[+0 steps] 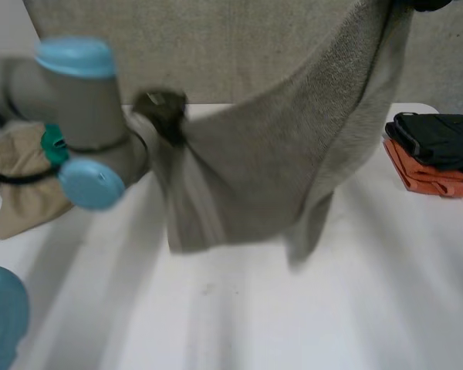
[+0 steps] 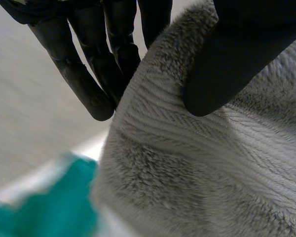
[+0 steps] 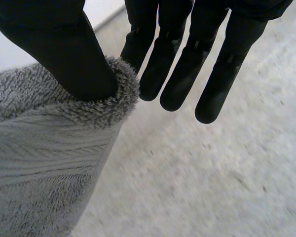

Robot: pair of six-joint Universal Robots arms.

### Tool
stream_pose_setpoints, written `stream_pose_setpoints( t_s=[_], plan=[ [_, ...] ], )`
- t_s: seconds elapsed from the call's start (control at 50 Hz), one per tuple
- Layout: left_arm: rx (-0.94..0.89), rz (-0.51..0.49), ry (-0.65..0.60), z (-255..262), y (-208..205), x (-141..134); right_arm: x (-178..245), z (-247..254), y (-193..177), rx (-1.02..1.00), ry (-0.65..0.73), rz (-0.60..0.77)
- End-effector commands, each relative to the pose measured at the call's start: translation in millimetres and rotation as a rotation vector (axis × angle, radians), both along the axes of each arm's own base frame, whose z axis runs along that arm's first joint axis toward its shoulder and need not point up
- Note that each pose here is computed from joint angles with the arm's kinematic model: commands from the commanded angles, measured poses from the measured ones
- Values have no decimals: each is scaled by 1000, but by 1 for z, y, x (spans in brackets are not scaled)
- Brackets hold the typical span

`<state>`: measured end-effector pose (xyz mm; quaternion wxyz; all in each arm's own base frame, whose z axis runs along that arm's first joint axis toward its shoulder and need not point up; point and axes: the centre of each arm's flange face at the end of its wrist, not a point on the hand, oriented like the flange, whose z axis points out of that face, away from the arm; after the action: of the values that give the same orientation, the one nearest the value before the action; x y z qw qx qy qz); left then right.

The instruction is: Fold the laundry.

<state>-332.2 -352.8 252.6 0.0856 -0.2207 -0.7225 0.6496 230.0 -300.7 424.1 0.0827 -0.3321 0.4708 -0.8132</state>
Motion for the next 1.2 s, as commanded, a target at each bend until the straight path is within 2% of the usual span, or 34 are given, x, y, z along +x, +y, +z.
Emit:
stream_pose_setpoints(
  t_s=[0.02,0.12,0.18,0.24,0.32,0.48,0.58,0.72,0.86,1.08,1.2],
  plan=[
    [-622,133,177,162,-21,35,11,-10,-69,-122,-91,-198],
    [-838,159,294,219,-6,48,28,6,-82,-258,-253,-237],
    [-858,194,322,228,-3,58,32,9,-87,-323,-313,-230],
    [-808,213,303,214,-8,63,35,5,-88,-344,-337,-213],
    [-693,215,240,177,-16,68,41,-23,-88,-267,-306,-194],
    [-377,158,98,71,-9,75,36,-119,-71,34,-164,-169],
    [-156,135,-6,-12,4,83,30,-204,-45,257,-30,-132],
    [9,103,-150,-73,19,87,18,-281,-25,399,158,-138],
    [70,92,-261,-100,16,95,13,-297,-19,437,219,-152],
    [61,68,-357,-121,5,102,14,-287,-12,484,177,-138],
    [59,49,-364,-126,4,103,15,-286,-12,491,163,-135]
  ],
)
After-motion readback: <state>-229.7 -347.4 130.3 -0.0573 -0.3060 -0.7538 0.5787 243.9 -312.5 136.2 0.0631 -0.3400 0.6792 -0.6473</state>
